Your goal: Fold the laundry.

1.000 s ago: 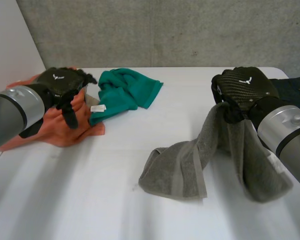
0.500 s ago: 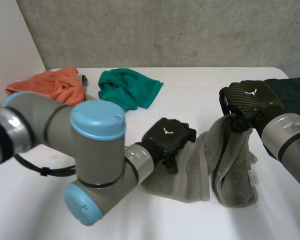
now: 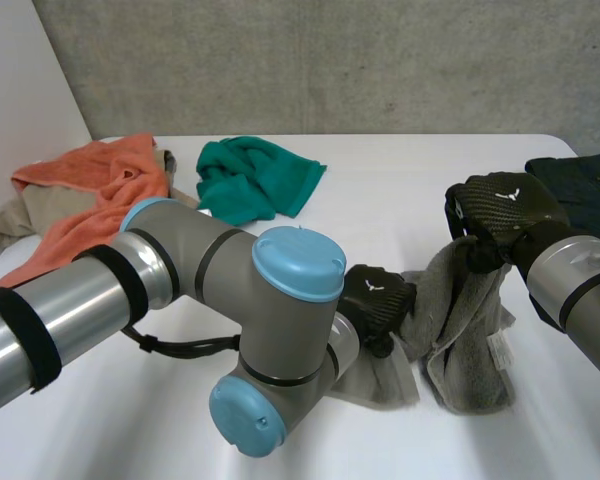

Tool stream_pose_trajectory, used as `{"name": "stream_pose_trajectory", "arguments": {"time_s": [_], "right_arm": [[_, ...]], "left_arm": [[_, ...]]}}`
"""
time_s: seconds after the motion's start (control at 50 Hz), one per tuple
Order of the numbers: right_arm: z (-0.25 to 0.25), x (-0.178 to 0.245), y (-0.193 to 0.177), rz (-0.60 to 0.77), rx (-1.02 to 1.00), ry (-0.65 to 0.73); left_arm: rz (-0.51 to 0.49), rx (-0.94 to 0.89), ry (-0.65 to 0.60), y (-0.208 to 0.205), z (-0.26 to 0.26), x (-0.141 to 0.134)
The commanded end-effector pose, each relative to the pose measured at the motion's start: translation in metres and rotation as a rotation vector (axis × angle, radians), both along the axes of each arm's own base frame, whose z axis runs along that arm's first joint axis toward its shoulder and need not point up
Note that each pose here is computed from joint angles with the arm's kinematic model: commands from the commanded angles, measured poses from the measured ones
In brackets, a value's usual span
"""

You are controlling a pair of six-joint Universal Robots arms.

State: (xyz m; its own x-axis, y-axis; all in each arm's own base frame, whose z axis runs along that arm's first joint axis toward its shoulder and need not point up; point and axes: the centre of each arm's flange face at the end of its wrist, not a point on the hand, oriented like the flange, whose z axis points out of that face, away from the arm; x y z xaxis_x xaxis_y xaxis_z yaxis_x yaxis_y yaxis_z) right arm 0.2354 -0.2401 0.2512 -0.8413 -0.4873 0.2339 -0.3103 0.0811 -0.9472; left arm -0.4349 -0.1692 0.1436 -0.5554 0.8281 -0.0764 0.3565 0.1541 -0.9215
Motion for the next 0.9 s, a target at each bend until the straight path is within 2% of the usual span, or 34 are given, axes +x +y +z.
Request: {"name": "stream_pose_trajectory", "arguments": {"time_s": [0.02,0.08,0.16,0.2,0.22,0.34,0.42,0.5,0.58,0.62,0.7,0.78,0.9], "right_arm": [[0.000,-0.007,-0.007,-0.018,0.000,-0.002],[0.001,-0.010,-0.010,-0.019,-0.002,0.000],[0.006,-0.011,-0.015,0.005,-0.021,0.015],[0.010,-0.011,-0.018,0.030,-0.043,0.030],[0.011,-0.007,-0.020,0.060,-0.050,0.040],[-0.008,0.017,-0.034,0.241,-0.095,0.152],[-0.035,0.033,-0.053,0.329,-0.153,0.275],[-0.068,0.053,-0.079,0.417,-0.336,0.499],[-0.075,0.058,-0.084,0.409,-0.406,0.554],[-0.075,0.059,-0.084,0.387,-0.399,0.539],[-0.060,0.056,-0.072,0.293,-0.328,0.405],[-0.013,0.038,-0.055,0.119,-0.266,0.190],[0.003,0.008,-0.027,-0.034,-0.079,0.101]], "left_arm": [[0.029,-0.057,-0.056,-0.009,0.006,0.007],[0.077,-0.066,-0.064,-0.019,0.027,0.021],[0.173,-0.090,-0.036,-0.045,0.065,0.053],[0.250,-0.125,-0.006,-0.068,0.087,0.081],[0.296,-0.158,0.010,-0.084,0.101,0.101],[0.368,-0.227,-0.049,-0.120,0.108,0.154],[0.371,-0.202,-0.098,-0.127,0.091,0.163],[0.414,-0.166,-0.121,-0.144,0.064,0.168],[0.406,-0.164,-0.074,-0.150,0.060,0.163],[0.394,-0.173,-0.053,-0.149,0.064,0.162],[0.367,-0.224,-0.003,-0.145,0.085,0.165],[0.360,-0.286,0.023,-0.141,0.102,0.174],[0.311,-0.380,-0.002,-0.128,0.117,0.189]]}}
